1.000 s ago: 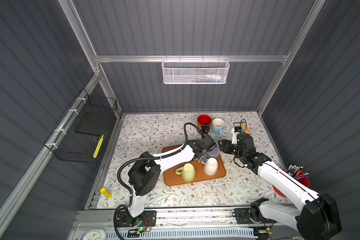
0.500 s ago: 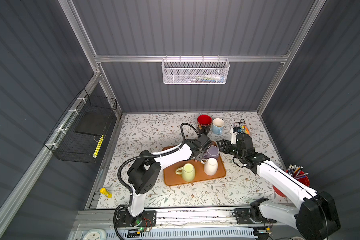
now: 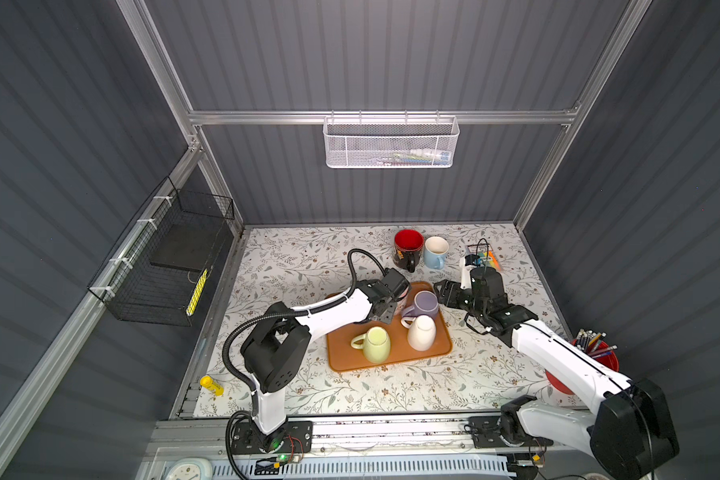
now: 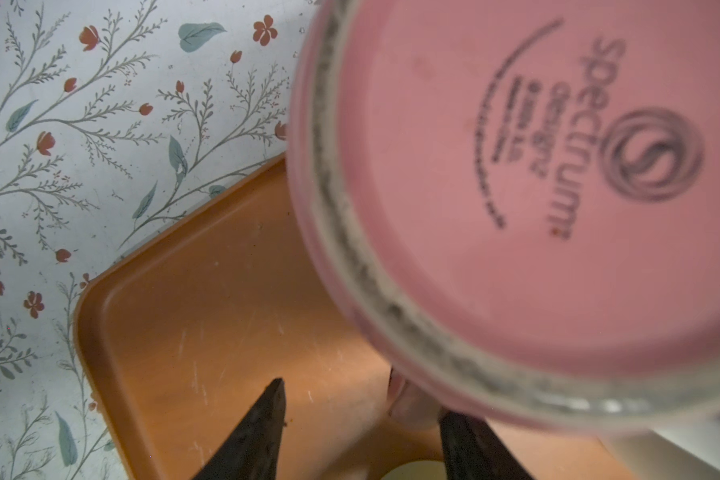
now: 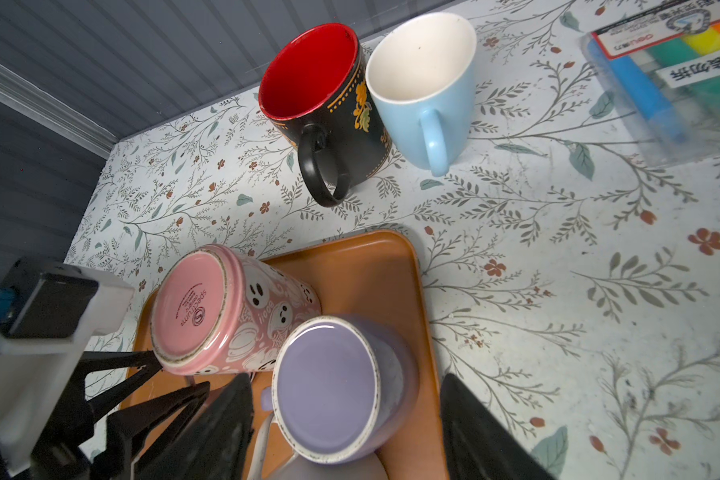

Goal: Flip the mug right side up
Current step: 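Lower the left gripper onto the upside-down pink mug and grasp it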

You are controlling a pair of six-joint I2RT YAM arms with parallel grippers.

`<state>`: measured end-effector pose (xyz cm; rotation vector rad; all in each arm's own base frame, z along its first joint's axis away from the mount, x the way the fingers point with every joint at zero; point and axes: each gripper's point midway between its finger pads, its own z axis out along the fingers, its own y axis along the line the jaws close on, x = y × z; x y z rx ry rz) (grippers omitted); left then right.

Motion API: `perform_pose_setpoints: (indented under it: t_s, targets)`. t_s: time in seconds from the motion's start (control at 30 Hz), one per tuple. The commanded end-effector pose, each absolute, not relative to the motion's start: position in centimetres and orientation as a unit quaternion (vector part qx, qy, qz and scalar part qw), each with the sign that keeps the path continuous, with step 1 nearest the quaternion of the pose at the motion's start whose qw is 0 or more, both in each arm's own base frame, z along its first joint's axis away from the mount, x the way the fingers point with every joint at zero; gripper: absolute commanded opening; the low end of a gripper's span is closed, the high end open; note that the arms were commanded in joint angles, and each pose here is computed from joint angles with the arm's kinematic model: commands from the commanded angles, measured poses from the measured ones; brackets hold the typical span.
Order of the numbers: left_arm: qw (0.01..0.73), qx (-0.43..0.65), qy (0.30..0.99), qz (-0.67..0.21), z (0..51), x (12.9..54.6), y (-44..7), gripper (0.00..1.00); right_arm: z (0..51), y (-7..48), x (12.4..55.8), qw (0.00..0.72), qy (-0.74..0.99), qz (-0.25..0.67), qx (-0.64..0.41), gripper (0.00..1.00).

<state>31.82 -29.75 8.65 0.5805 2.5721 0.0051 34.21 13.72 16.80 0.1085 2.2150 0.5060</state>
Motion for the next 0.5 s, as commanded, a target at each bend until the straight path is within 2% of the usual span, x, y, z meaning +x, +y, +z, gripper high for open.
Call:
perform_pose_setpoints:
  t_s: [0.0, 0.2, 0.47]
  targets:
    - [0.256, 0.225, 0.94, -0.031, 10.0, 31.4, -30.1, 0.6, 16.8, 13.5, 34.1, 0.425, 0.882, 0.199, 0.038, 0.71]
    - [0.269, 0.24, 0.929, -0.08, 11.4, 30.5, -31.0, 0.68, 17.1, 13.5, 34.0, 0.433, 0.877, 0.204, 0.038, 0.71]
    - [0.274, 0.264, 0.919, -0.102, 12.2, 30.3, -31.6, 0.68, 17.2, 13.6, 33.9, 0.435, 0.875, 0.208, 0.037, 0.71]
